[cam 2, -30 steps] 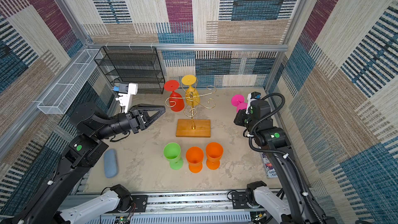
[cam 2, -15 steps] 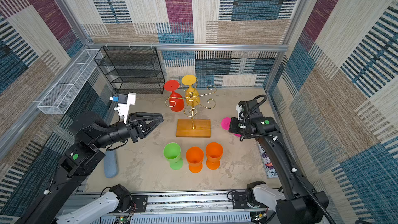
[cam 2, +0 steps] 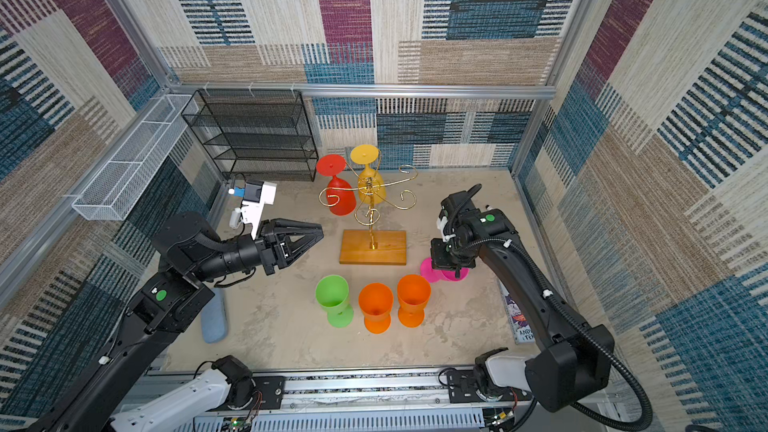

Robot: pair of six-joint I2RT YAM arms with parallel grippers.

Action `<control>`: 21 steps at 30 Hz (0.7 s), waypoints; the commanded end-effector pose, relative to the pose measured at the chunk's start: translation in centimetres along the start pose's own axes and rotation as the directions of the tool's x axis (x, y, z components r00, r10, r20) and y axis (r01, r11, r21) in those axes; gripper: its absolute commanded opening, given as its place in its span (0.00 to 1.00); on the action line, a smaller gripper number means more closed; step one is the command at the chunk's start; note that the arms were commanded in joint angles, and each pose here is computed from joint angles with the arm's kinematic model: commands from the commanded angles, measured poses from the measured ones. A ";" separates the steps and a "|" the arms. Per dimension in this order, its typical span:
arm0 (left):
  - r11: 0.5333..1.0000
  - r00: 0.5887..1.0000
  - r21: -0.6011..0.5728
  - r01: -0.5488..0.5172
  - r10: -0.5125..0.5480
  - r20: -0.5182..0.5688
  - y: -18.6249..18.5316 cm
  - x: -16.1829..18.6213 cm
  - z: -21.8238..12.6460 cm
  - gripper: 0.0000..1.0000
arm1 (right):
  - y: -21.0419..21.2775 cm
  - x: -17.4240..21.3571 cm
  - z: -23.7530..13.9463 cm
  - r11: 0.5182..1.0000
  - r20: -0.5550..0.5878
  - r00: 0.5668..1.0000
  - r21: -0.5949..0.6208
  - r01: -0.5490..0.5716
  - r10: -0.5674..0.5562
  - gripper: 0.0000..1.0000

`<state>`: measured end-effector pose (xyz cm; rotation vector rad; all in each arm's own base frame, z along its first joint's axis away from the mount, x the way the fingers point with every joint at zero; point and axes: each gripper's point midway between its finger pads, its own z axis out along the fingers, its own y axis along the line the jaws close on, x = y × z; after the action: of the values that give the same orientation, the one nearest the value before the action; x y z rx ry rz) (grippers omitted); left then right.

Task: Take the wine glass off the wine glass rack
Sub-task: 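Swing the magenta glass down with the right gripper while the left gripper withdraws, then lower the magenta glass onto the table beside the orange glasses with the right gripper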

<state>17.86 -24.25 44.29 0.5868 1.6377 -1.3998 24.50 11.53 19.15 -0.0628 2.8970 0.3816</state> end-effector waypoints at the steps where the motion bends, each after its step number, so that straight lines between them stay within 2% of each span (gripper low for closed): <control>1: 0.999 1.000 0.035 -0.019 0.019 0.015 -0.7 -0.4 -0.1 0.36 | -0.5 0.2 -0.3 0.999 -0.025 1.000 0.052 -0.002 0.003 0.00; 12: 0.998 1.000 0.057 -0.003 0.003 0.001 -0.2 0.1 0.5 0.36 | -1.3 1.5 1.7 0.996 -0.098 0.995 0.087 -0.016 0.024 0.00; 21: 0.998 1.000 0.065 0.016 -0.015 -0.012 0.2 0.6 0.9 0.36 | -1.3 0.4 2.3 0.995 -0.099 0.995 0.102 -0.011 0.021 0.00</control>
<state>18.31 -25.05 42.71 0.6091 1.6578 -1.4430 24.56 11.50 16.87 -0.0696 2.9981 0.2971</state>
